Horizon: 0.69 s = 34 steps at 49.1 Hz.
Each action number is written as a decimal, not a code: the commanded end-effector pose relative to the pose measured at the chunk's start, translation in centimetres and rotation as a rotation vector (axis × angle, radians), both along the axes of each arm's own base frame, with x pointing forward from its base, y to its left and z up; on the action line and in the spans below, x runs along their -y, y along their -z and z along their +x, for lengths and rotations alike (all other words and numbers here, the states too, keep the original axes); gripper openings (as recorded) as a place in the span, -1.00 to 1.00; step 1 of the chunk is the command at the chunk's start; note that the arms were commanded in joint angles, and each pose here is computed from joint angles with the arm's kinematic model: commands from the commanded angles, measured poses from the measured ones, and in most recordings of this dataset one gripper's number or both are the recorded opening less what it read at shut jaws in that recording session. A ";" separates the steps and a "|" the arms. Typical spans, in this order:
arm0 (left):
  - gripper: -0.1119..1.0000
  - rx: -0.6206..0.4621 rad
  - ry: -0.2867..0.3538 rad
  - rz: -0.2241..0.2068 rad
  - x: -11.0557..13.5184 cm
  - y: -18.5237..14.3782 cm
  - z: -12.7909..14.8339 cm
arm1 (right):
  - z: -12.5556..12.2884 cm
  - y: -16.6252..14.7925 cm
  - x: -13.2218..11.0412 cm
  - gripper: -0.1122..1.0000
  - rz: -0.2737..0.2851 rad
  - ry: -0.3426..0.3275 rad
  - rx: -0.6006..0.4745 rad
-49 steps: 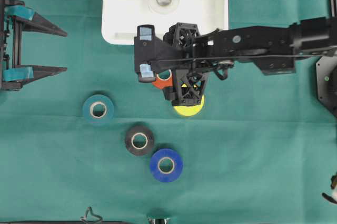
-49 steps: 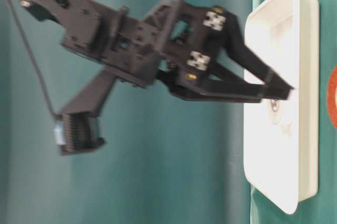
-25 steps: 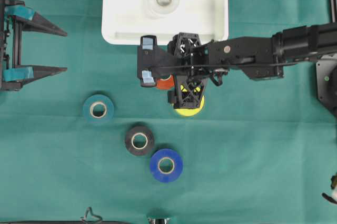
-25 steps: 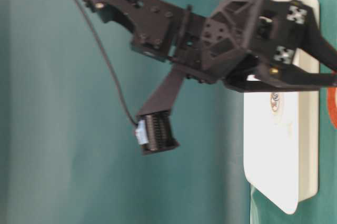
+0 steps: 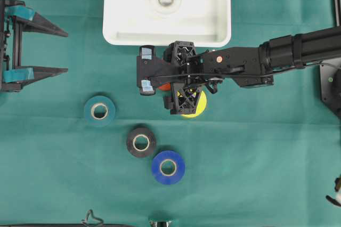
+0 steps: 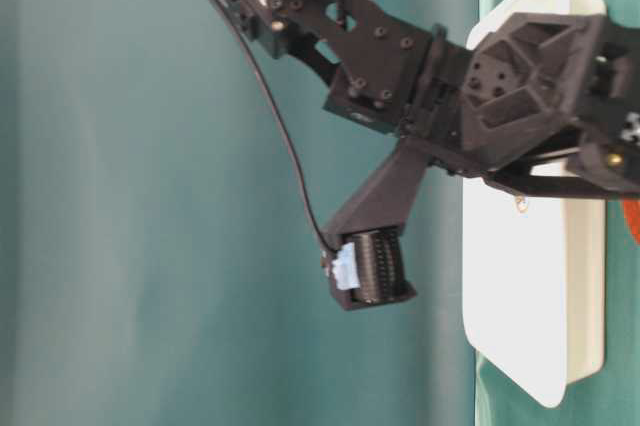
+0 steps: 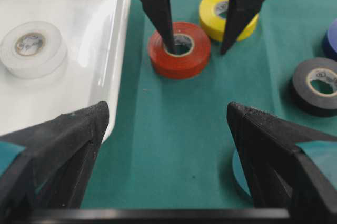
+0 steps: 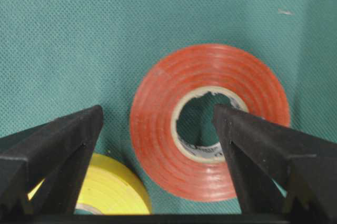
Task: Pick up the tape from a random location and place it into the white case.
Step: 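Lower the right gripper into the red tape's core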
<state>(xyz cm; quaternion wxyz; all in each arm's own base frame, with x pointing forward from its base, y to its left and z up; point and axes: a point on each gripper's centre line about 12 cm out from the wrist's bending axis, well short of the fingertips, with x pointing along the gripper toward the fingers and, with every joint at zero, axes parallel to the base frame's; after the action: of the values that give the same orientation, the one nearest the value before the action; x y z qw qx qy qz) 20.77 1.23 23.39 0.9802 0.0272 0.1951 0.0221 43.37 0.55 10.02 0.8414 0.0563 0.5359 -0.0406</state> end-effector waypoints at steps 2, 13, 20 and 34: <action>0.95 0.019 0.002 -0.002 0.1 -0.5 0.2 | 0.4 -0.8 0.2 0.84 0.003 0.008 0.029; 0.95 0.019 0.002 -0.002 0.1 -0.5 0.2 | 0.4 -0.8 0.2 0.76 -0.004 0.000 0.029; 0.95 0.020 0.002 -0.002 0.0 -0.6 0.3 | 0.4 -0.9 0.4 0.21 -0.007 0.002 0.029; 0.95 0.019 0.002 -0.002 0.1 -0.5 0.2 | 0.8 -1.3 0.4 -0.17 -0.008 0.001 0.042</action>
<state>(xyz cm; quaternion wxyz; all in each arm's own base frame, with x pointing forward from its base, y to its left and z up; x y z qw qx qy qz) 20.75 1.23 23.33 0.9800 0.0271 0.1959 0.0221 43.53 0.38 10.04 0.8429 0.0528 0.5339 -0.0408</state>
